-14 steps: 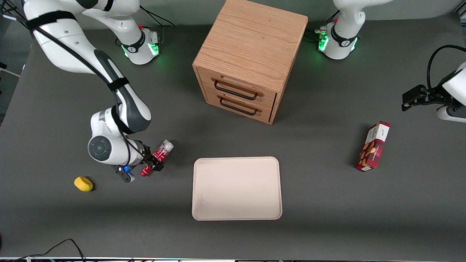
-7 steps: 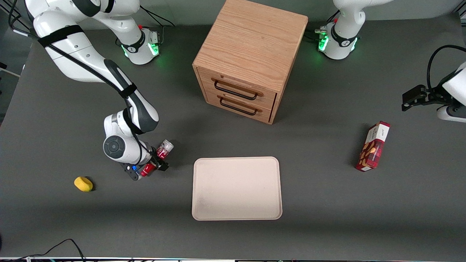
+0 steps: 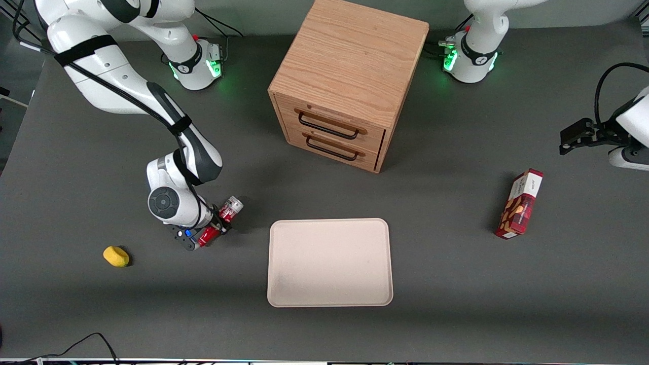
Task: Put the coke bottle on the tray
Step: 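Close the right gripper around the bottle's body and lift it, then carry the bottle with the right gripper over the cream tray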
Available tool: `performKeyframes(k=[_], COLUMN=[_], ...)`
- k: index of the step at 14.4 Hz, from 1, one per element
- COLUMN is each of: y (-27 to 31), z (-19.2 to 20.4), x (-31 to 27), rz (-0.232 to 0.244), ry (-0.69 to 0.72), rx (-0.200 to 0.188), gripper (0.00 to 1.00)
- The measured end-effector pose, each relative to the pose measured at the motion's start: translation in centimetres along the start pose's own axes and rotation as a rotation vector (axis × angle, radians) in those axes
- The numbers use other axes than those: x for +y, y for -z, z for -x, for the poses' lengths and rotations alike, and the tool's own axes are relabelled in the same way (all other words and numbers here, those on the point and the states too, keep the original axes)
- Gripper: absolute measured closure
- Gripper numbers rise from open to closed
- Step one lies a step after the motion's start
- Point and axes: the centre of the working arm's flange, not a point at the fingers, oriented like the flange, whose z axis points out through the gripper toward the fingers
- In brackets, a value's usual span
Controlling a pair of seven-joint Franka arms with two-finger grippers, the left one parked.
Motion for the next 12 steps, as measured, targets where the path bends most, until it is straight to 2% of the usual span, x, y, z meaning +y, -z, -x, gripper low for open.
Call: performKeyframes(k=[1,3,6,9,12], y=[0.4,2.8,11.5,21.1,27.3], z=[0.0,-0.3,-1.0,-0.1,3.4], x=[-0.1,-0.2,-0.2,-0.5,-3.4], rz=[-0.001,0.029,0.043,0.002,-0.056], ry=[0.014,0.074,0.263,0.401,0.491], rx=[0.005,0.008,0.049,0.103,0.117], gripper=[0.44,0.44,0.44,0.44,0.44])
